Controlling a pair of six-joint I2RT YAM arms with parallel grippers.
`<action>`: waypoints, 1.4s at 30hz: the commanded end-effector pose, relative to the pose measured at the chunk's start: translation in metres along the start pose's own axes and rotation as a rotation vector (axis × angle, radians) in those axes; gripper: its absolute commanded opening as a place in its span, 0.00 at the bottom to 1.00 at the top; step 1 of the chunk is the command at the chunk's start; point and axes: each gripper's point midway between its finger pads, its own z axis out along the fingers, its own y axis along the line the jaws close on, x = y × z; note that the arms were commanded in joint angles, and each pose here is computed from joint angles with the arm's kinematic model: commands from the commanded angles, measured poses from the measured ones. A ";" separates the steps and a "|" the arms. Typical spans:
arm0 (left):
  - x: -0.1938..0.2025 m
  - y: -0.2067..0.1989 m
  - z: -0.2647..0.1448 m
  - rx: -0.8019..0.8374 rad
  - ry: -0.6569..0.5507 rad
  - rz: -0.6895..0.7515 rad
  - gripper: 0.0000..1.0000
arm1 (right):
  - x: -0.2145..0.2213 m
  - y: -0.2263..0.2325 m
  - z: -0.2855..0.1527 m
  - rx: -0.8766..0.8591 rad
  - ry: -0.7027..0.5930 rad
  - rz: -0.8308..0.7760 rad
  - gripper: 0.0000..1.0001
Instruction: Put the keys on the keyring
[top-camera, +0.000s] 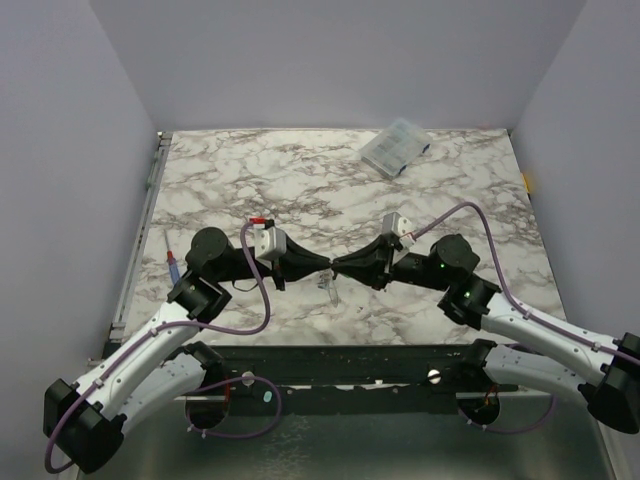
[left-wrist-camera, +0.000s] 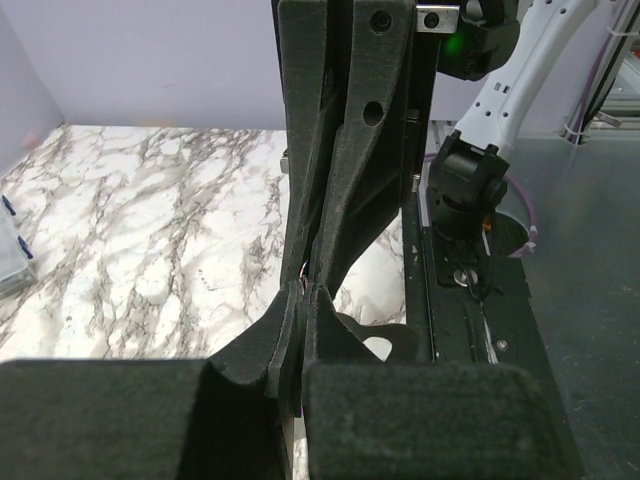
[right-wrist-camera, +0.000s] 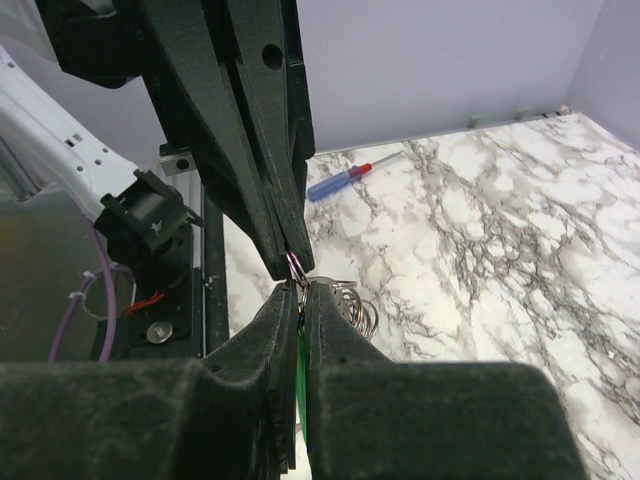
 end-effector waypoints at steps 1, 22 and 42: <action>-0.016 -0.008 -0.002 0.029 -0.055 0.044 0.00 | -0.009 0.011 -0.004 -0.051 -0.064 -0.061 0.01; -0.004 0.009 -0.005 -0.062 0.005 0.078 0.62 | -0.001 -0.003 -0.011 0.023 0.051 -0.108 0.01; 0.017 0.061 0.011 -0.224 0.164 0.001 0.46 | 0.021 -0.056 -0.022 0.286 0.338 -0.111 0.01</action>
